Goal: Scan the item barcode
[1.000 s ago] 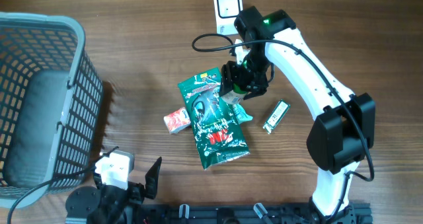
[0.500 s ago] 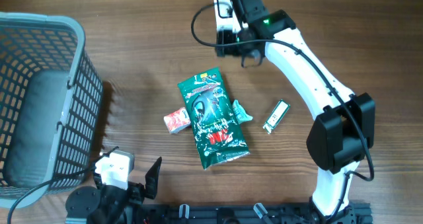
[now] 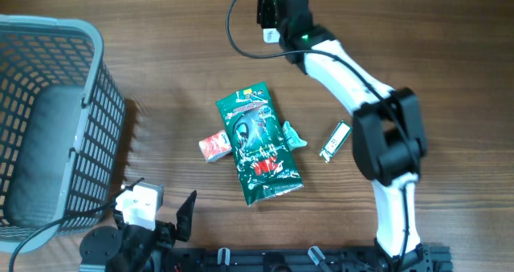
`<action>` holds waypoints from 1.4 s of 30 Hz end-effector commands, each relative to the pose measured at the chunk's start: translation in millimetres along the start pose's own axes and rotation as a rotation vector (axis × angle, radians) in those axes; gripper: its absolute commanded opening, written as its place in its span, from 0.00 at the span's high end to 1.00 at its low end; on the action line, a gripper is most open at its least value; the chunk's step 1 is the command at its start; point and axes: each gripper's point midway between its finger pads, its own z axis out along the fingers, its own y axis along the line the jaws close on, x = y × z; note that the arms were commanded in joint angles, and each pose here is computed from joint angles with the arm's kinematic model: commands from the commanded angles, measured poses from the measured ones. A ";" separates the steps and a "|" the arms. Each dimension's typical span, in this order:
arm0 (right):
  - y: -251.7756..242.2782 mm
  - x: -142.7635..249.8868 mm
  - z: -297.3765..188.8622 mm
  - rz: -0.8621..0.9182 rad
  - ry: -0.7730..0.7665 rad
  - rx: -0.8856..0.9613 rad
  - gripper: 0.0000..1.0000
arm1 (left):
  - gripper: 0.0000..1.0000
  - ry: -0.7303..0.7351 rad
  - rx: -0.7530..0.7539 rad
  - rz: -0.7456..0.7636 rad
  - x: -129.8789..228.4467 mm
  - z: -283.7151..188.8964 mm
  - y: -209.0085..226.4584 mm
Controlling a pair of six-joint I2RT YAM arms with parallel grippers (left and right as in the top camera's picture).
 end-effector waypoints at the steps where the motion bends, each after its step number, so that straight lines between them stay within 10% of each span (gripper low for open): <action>1: -10.4 9.6 17.6 -0.048 -0.042 0.047 0.44 | 0.00 -0.007 0.012 -0.007 -1.0 -0.6 -2.2; 15: -15.2 -47.4 -24.7 -0.029 -0.091 0.047 0.43 | 0.00 -0.007 0.012 -0.008 -1.0 -0.6 -2.2; 21: -103.6 -91.7 -98.4 0.016 0.000 0.185 0.43 | 0.00 -0.007 0.012 -0.008 -1.0 -0.6 -2.1; 31: -443.7 52.6 -206.5 0.563 0.432 0.772 0.39 | 0.00 -0.007 0.012 -0.008 -1.0 -0.6 -2.1; 42: -548.1 176.7 -248.3 0.870 0.583 0.835 0.26 | 0.00 -0.007 0.012 -0.007 -1.0 -0.6 -2.1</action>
